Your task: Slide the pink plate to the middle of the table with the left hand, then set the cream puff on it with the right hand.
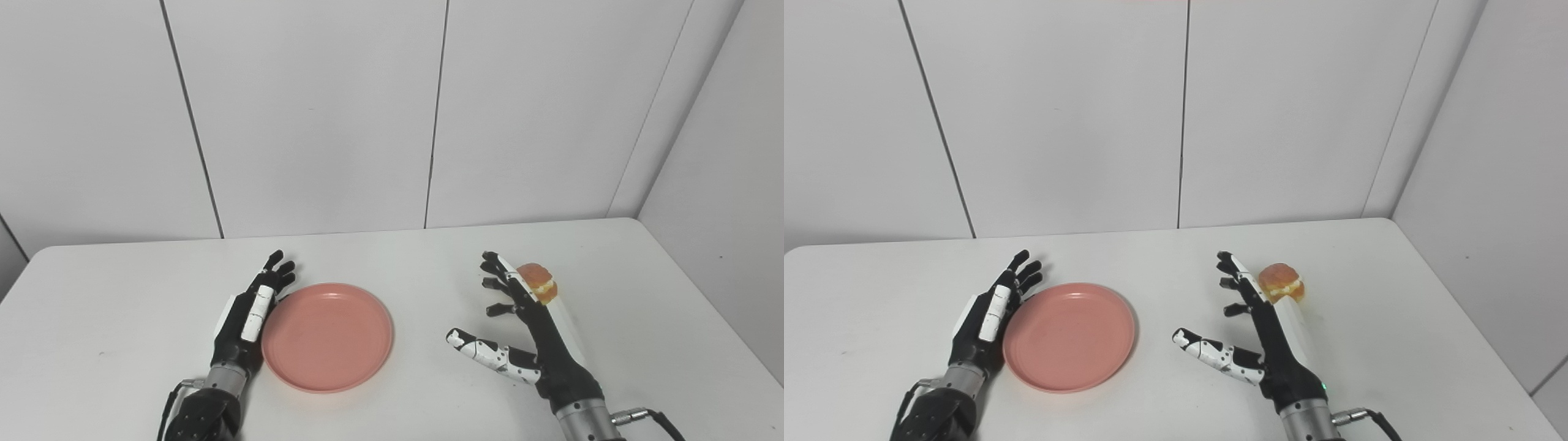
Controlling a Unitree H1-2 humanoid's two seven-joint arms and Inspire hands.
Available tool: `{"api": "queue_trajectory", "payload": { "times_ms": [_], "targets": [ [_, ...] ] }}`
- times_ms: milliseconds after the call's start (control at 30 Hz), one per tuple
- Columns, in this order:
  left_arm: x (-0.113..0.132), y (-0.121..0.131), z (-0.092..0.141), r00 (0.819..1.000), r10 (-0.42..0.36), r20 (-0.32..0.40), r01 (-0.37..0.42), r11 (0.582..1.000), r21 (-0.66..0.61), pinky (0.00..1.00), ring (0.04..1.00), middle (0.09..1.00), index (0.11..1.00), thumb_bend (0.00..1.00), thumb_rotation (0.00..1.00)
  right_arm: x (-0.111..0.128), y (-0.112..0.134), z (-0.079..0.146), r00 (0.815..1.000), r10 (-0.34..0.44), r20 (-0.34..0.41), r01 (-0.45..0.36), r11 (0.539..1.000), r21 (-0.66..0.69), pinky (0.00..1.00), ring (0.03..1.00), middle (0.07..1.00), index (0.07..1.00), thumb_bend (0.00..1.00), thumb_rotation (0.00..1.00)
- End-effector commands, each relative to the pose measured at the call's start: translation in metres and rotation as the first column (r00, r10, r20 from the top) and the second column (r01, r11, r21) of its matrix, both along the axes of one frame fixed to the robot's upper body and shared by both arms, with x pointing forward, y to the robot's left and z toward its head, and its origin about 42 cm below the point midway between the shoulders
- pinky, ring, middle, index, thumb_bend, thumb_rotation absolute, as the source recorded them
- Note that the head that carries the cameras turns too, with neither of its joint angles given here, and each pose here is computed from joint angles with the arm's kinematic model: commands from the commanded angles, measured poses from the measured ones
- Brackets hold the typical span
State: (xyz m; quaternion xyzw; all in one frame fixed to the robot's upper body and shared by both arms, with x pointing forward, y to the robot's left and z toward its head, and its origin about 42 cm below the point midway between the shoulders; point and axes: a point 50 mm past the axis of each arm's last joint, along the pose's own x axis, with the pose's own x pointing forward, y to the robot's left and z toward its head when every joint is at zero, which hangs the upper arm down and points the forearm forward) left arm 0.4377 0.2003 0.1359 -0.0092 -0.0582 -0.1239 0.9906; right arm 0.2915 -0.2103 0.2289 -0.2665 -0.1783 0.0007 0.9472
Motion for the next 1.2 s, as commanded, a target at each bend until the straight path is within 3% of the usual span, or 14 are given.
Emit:
{"api": "queue_trajectory", "payload": {
  "times_ms": [0, 167, 333, 533, 667, 833, 1033, 1167],
  "targets": [
    [-0.005, -0.007, -0.013, 0.999, -0.022, -0.044, 0.022, 1.000, -0.006, 0.81, 0.932, 0.918, 0.922, 0.91, 0.86, 0.006, -0.009, 0.023, 0.997, -0.005, 0.081, 0.010, 0.998, -0.068, 0.73, 0.848, 0.899, 0.894, 1.00, 0.40],
    [-0.005, -0.011, -0.014, 0.999, -0.022, -0.045, 0.022, 1.000, -0.004, 0.81, 0.930, 0.914, 0.918, 0.90, 0.87, 0.022, -0.025, 0.050, 0.992, -0.012, 0.128, 0.039, 0.976, -0.212, 0.67, 0.793, 0.862, 0.899, 1.00, 0.35],
    [-0.005, -0.012, -0.013, 0.999, -0.028, -0.044, 0.028, 1.000, 0.001, 0.81, 0.932, 0.918, 0.920, 0.91, 0.87, 0.037, -0.039, 0.072, 0.985, -0.028, 0.170, 0.087, 0.933, -0.349, 0.66, 0.815, 0.878, 0.905, 1.00, 0.35],
    [-0.004, -0.012, -0.013, 0.999, -0.026, -0.039, 0.026, 1.000, 0.005, 0.79, 0.932, 0.913, 0.920, 0.91, 0.88, 0.060, -0.059, 0.096, 0.975, -0.112, 0.193, 0.202, 0.811, -0.550, 0.65, 0.868, 0.917, 0.895, 1.00, 0.34],
    [-0.004, -0.011, -0.014, 0.999, -0.028, -0.041, 0.028, 1.000, 0.007, 0.78, 0.930, 0.911, 0.919, 0.91, 0.88, 0.079, -0.073, 0.107, 0.975, -0.173, 0.139, 0.222, 0.733, -0.642, 0.61, 0.880, 0.924, 0.876, 1.00, 0.36],
    [-0.004, -0.012, -0.013, 0.999, -0.032, -0.043, 0.032, 0.999, 0.006, 0.80, 0.933, 0.915, 0.923, 0.90, 0.88, 0.102, -0.088, 0.111, 0.974, -0.224, 0.045, 0.190, 0.681, -0.708, 0.67, 0.876, 0.893, 0.821, 1.00, 0.34],
    [-0.003, -0.013, -0.012, 0.999, -0.036, -0.040, 0.036, 0.999, 0.007, 0.79, 0.929, 0.907, 0.924, 0.89, 0.88, 0.127, -0.100, 0.106, 0.962, -0.267, -0.062, 0.134, 0.656, -0.743, 0.78, 0.892, 0.888, 0.805, 1.00, 0.34],
    [-0.003, -0.013, -0.012, 0.999, -0.037, -0.039, 0.037, 0.999, 0.015, 0.77, 0.925, 0.904, 0.922, 0.90, 0.88, 0.141, -0.105, 0.098, 0.950, -0.290, -0.120, 0.103, 0.648, -0.755, 0.76, 0.885, 0.883, 0.802, 1.00, 0.35]
  ]
}}
